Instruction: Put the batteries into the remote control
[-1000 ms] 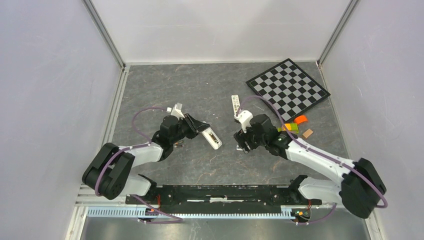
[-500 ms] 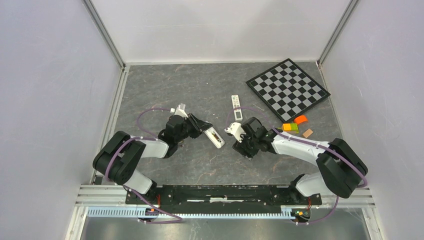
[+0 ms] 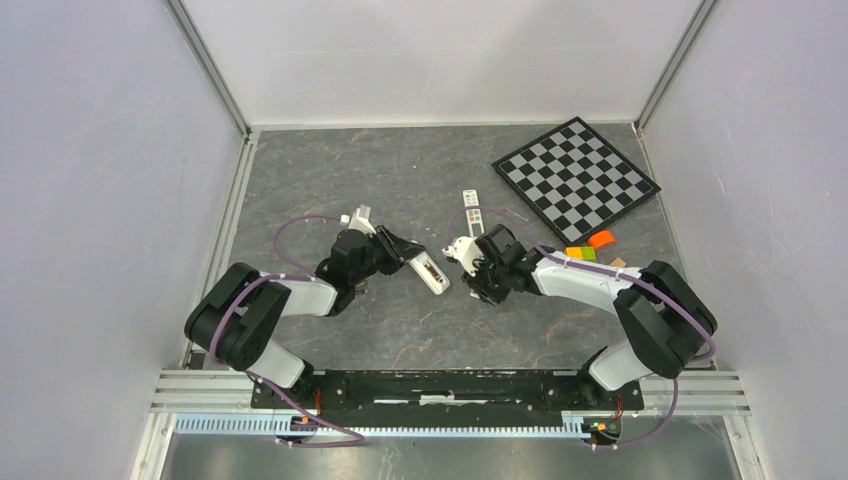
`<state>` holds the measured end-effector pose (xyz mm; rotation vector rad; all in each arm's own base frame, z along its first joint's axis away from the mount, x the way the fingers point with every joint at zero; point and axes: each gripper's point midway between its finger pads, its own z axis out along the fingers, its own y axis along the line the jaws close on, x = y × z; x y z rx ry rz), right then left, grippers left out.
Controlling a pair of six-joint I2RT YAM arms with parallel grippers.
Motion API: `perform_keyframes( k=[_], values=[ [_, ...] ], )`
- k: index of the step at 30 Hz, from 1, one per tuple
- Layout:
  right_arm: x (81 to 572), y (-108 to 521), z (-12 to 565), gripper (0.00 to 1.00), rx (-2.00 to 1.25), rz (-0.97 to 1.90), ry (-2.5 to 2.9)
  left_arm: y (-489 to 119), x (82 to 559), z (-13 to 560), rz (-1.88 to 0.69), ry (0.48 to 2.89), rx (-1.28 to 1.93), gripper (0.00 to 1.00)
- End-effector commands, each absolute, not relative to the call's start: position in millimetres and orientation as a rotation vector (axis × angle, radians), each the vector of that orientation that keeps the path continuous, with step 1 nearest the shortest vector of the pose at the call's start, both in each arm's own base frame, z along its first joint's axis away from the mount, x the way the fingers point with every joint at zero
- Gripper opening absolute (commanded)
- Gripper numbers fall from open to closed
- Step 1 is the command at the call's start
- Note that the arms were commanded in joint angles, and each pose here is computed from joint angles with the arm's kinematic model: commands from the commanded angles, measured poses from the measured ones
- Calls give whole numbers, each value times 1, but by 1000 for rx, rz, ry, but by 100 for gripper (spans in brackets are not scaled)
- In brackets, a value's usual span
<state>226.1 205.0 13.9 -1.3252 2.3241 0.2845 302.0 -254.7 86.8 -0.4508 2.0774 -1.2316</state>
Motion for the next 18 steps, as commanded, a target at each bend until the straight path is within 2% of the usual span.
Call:
perform_keyframes(
  k=[1, 3, 4, 6, 9, 11, 16, 18],
  values=[
    [218, 188, 2, 33, -1339, 223, 2420, -259, 311, 119, -1270, 1971, -401, 2],
    [219, 184, 3, 33, -1320, 191, 2436, -258, 311, 117, -1266, 1973, -408, 2],
    [218, 183, 3, 38, -1314, 185, 2450, -258, 311, 116, -1264, 1976, -413, 2],
    [215, 181, 3, 53, -1313, 184, 2467, -258, 312, 115, -1261, 1978, -422, 2],
    [210, 178, 2, 60, -1322, 187, 2480, -258, 313, 112, -1256, 1985, -437, 2],
    [208, 178, 1, 59, -1326, 198, 2483, -258, 314, 109, -1248, 1990, -456, 3],
    [206, 180, -4, 38, -1340, 216, 2491, -261, 311, 93, -1195, 2034, -510, 8],
    [208, 180, -5, 35, -1332, 210, 2494, -262, 309, 85, -1146, 2055, -540, 9]
  ],
)
